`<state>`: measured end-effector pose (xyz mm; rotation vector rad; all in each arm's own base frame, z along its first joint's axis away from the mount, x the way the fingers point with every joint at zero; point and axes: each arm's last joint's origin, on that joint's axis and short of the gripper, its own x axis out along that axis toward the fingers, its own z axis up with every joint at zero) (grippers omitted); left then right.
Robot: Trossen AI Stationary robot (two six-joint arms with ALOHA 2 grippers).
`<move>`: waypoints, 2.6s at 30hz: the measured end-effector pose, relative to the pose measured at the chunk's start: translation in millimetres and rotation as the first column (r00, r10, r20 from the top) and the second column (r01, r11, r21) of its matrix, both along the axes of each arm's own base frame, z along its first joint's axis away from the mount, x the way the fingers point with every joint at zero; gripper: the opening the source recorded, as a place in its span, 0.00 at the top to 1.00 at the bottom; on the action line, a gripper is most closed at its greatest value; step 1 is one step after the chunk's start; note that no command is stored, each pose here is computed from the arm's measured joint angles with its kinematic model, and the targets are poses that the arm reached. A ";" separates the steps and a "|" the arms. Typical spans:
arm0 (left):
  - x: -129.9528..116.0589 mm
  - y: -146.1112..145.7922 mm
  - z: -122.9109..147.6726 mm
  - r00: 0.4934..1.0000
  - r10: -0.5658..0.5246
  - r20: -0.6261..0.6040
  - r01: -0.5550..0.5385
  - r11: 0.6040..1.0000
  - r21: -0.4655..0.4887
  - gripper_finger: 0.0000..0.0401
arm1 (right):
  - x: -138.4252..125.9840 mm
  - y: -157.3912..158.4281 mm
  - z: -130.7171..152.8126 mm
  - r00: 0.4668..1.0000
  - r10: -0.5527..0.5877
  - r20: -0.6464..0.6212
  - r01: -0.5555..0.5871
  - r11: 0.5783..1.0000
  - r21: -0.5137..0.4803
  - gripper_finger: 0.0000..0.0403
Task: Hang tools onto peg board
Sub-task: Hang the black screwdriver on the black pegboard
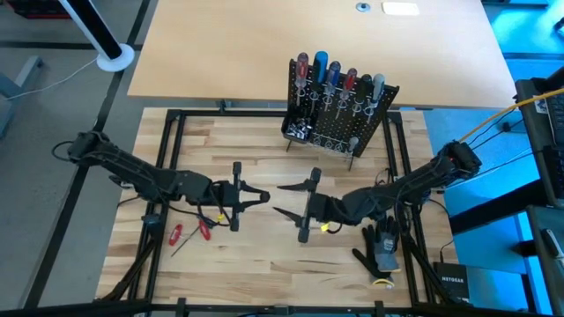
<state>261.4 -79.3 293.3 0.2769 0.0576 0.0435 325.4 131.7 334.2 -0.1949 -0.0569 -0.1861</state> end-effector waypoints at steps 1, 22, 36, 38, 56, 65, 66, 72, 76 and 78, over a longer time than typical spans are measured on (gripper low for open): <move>-0.2 -0.2 0.2 1.000 0.000 0.001 0.000 1.000 -0.007 0.85 | 0.2 0.1 2.0 1.000 0.001 -0.003 -0.001 1.000 0.010 0.39; -0.3 -5.7 2.7 0.994 -0.108 0.025 0.109 0.994 -0.031 0.85 | 30.4 -7.8 -32.7 0.995 0.071 0.067 -0.078 0.992 0.104 0.39; 8.3 -7.4 -7.7 0.994 -0.106 -0.004 0.106 0.994 -0.021 0.85 | 31.4 -7.3 -34.2 0.988 0.148 0.039 -0.150 0.987 0.056 0.64; 8.2 -7.4 -8.0 0.994 -0.106 -0.005 0.106 0.994 -0.022 0.85 | 31.5 -7.5 -34.8 0.989 0.146 0.032 -0.147 0.988 0.051 0.67; 8.2 -6.5 -7.2 0.996 -0.088 0.004 0.088 0.991 -0.103 0.66 | 28.2 -5.1 -33.9 0.997 0.077 0.013 -0.077 0.997 0.013 0.69; -8.9 2.5 -2.1 0.996 0.026 -0.082 -0.034 0.995 -0.095 0.60 | -3.1 4.3 -11.0 0.980 -0.194 -0.037 0.192 0.979 -0.071 0.69; -11.9 4.2 -1.7 0.994 0.050 -0.098 -0.060 0.993 -0.100 0.60 | -7.0 5.0 -9.9 0.972 -0.227 -0.054 0.223 0.971 -0.083 0.69; -24.2 13.6 -11.2 0.960 0.124 -0.250 -0.160 0.979 -0.129 0.62 | -25.2 -0.5 -5.3 0.887 -0.446 -0.119 0.434 0.894 -0.113 0.69; -31.7 14.6 -39.6 0.921 0.142 -0.363 -0.215 0.962 -0.169 0.63 | -35.6 -7.5 -6.9 0.844 -0.513 -0.158 0.506 0.858 -0.086 0.69; -35.6 13.0 -54.6 0.918 0.133 -0.375 -0.215 0.959 -0.185 0.64 | -40.7 -10.7 -9.2 0.817 -0.549 -0.173 0.545 0.835 -0.078 0.69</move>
